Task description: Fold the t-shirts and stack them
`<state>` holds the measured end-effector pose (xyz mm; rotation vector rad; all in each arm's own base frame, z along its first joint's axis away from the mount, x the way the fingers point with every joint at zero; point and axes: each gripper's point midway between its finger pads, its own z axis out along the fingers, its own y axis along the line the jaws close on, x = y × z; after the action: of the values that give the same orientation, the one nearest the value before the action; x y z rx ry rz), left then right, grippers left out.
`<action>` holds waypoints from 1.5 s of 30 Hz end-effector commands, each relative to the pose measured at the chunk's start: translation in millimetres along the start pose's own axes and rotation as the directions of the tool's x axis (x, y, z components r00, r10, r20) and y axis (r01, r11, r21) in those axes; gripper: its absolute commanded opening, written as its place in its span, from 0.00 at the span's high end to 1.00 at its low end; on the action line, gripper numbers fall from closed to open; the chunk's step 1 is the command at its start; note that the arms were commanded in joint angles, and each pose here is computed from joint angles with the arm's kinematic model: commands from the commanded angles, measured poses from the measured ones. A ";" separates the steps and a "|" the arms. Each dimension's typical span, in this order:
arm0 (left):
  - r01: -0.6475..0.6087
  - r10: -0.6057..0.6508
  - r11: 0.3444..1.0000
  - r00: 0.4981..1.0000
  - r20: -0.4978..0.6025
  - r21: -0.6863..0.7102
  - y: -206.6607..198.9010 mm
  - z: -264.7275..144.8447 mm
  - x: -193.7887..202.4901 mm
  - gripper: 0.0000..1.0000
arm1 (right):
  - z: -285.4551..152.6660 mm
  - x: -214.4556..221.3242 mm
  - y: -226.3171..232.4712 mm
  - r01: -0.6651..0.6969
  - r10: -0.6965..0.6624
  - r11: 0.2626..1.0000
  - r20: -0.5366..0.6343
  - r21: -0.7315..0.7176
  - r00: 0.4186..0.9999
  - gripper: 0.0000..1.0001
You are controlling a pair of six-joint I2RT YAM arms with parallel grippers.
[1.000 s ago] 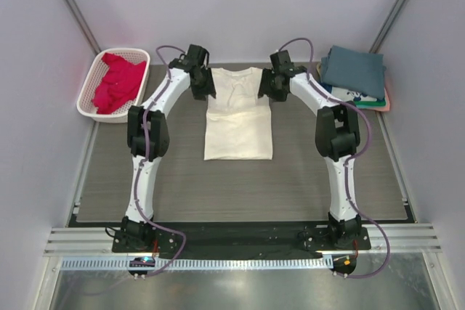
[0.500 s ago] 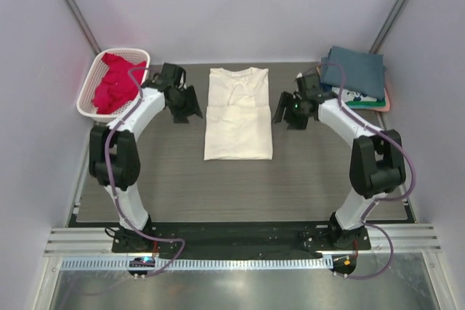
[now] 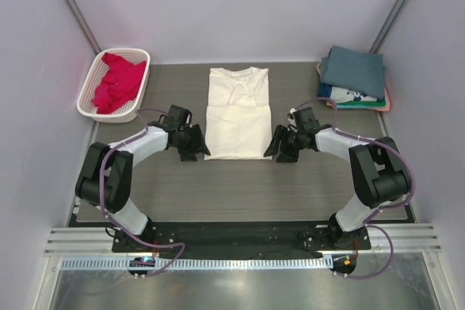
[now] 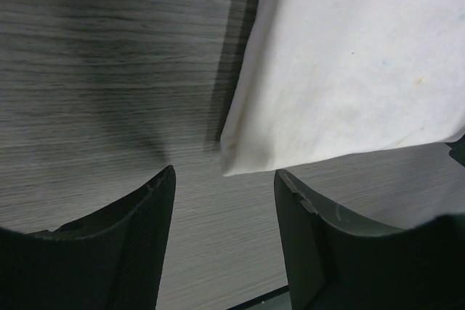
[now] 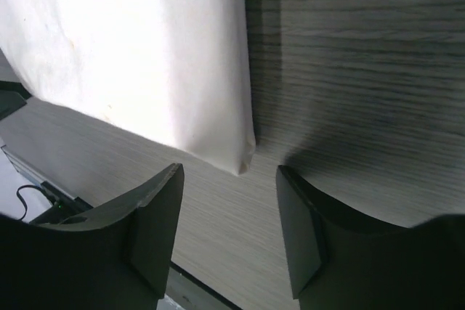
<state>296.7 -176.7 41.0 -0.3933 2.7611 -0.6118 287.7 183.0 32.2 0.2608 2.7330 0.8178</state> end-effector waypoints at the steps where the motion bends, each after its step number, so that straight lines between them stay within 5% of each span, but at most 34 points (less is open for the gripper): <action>1: 0.000 -0.005 0.996 0.999 0.052 0.085 -15.1 2.1 -4.1 0.42 | 11.2 -4.9 8.6 0.002 -0.001 0.999 0.022 -0.054 1.000 0.42; 12: 0.028 -0.031 0.997 0.999 0.038 0.077 -5.0 21.2 11.7 0.50 | 17.9 -9.7 5.5 0.014 -0.013 0.999 0.028 -0.043 1.000 0.78; 18: 0.031 -0.035 0.998 0.998 0.059 0.061 -3.6 26.9 9.5 0.74 | 17.5 -9.2 5.0 0.015 -0.014 0.999 0.029 -0.042 0.999 0.92; 19: 0.036 -0.040 0.998 0.997 0.063 0.059 -4.2 27.4 9.0 0.88 | 17.2 -9.2 5.1 0.015 -0.014 0.999 0.029 -0.042 0.999 0.94; 21: 0.035 -0.040 0.997 0.996 0.075 0.066 -8.3 26.0 6.0 0.99 | 14.1 -9.3 5.4 0.017 -0.016 0.999 0.032 -0.039 0.999 0.98; 28: -0.025 0.014 0.997 0.990 0.140 0.073 -28.9 -15.8 12.5 1.00 | -25.6 -0.5 9.8 0.048 -0.047 0.999 0.065 -0.003 0.997 0.99; 39: -0.059 0.039 0.991 0.987 0.159 0.121 -44.1 -120.9 80.8 1.00 | -121.4 59.4 22.8 0.030 -0.024 0.998 0.113 -0.055 0.993 0.99; 45: -0.080 0.053 0.991 0.970 0.237 0.105 -50.0 -157.4 65.4 1.00 | -165.9 47.5 47.5 0.063 -0.045 0.995 0.209 -0.079 0.977 0.99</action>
<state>188.1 -203.4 174.4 -0.2845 2.5096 -0.7956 193.0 156.8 162.3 0.2041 2.5024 0.8921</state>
